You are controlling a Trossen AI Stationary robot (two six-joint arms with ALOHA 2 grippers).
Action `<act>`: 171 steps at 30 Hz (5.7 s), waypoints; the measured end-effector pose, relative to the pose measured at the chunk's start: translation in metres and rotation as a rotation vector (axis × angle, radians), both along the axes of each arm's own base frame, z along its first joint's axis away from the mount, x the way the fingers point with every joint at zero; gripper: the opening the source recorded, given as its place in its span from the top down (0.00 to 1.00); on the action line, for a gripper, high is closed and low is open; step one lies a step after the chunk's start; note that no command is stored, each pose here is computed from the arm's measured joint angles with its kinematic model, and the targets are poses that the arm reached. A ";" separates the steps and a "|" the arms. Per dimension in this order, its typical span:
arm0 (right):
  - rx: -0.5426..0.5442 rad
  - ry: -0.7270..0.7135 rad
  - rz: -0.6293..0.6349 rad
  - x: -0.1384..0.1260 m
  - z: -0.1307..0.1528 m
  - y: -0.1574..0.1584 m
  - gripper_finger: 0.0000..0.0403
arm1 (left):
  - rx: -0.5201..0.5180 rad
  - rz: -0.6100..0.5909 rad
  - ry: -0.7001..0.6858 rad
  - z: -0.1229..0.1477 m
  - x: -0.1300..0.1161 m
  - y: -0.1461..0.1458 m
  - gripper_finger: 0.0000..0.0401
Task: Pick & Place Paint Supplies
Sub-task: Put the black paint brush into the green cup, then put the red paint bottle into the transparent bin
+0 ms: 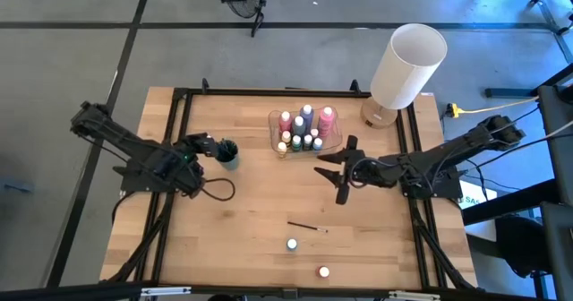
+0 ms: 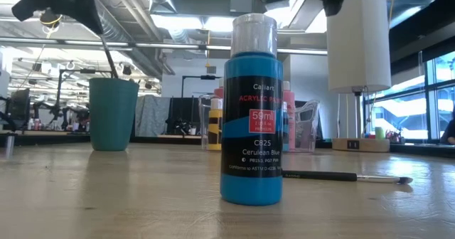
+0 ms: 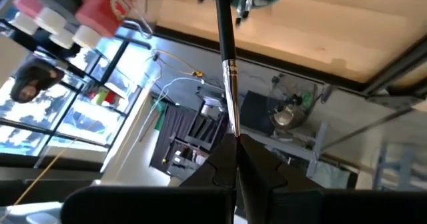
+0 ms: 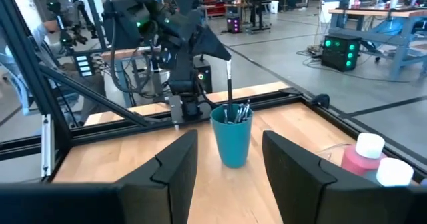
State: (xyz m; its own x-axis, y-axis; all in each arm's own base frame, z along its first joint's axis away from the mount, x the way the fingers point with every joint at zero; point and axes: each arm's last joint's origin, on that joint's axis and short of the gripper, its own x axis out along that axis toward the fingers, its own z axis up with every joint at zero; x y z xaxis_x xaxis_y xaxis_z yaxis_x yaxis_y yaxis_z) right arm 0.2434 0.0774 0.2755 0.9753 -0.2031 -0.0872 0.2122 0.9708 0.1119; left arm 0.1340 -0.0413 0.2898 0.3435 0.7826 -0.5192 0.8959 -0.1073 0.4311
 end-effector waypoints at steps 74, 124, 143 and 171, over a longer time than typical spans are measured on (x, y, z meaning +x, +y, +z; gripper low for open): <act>0.056 0.014 0.054 0.000 -0.002 0.002 0.58 | -0.020 0.027 0.139 -0.015 0.049 -0.020 0.83; -0.088 0.119 0.223 -0.014 0.017 0.042 0.58 | -1.004 0.770 -0.850 0.044 0.080 -0.048 0.55; 0.029 0.111 0.368 -0.021 0.017 0.058 0.58 | -1.157 0.807 -0.944 0.032 0.091 -0.061 0.55; -0.232 0.360 0.460 -0.020 0.064 0.089 0.34 | -1.283 0.460 -0.971 0.006 0.107 -0.088 0.55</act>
